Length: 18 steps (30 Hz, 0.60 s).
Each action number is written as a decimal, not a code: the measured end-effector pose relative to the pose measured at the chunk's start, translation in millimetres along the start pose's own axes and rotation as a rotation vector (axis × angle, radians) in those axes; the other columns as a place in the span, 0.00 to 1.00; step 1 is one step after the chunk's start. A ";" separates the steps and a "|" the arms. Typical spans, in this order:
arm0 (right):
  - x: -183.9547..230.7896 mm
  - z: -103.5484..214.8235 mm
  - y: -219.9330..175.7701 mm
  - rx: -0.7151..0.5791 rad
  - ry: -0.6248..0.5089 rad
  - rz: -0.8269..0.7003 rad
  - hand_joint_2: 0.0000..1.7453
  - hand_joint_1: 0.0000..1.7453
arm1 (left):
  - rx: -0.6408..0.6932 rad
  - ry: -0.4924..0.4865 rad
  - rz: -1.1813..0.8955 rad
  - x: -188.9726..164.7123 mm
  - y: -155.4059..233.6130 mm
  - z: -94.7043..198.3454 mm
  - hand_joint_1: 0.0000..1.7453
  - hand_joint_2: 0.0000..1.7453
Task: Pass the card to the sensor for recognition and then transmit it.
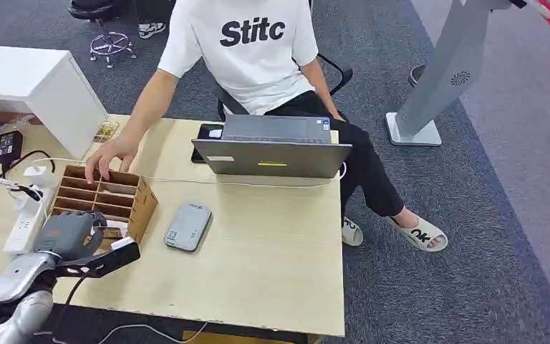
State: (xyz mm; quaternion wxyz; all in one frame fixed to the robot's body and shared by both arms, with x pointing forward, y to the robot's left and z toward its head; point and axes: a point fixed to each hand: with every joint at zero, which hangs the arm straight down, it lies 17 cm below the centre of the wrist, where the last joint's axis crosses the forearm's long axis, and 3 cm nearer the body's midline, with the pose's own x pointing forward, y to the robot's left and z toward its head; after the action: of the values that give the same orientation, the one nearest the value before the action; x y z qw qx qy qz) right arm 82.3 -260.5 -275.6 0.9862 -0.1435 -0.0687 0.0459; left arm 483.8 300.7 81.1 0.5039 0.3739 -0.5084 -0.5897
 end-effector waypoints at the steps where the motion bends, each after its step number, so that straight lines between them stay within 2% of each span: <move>1: 0.0 0.0 0.0 0.000 0.000 0.000 1.00 0.00 | 0.000 0.000 0.001 0.1 0.0 -0.2 0.87 1.00; 4: 0.0 0.0 0.0 0.000 0.000 0.000 1.00 0.00 | 0.000 0.000 0.003 1.0 -0.4 -0.8 0.85 1.00; 11: 0.3 0.1 0.9 0.005 -0.002 0.008 1.00 0.00 | -0.003 0.003 0.006 0.1 -1.4 -2.1 0.90 1.00; 14: 0.2 0.2 1.0 0.005 -0.003 0.011 1.00 0.00 | -0.007 0.004 0.006 -1.8 -2.7 -2.2 1.00 1.00; 18: -0.1 0.1 0.6 0.003 -0.002 0.010 1.00 0.00 | 0.046 0.005 0.000 -3.8 9.1 -4.2 1.00 1.00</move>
State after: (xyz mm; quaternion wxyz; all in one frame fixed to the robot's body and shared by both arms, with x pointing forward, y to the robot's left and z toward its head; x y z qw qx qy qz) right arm 82.1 -259.9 -275.7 0.9861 -0.1423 -0.0687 0.0512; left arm 490.6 303.7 88.8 0.4966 0.3869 -0.5207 -0.5767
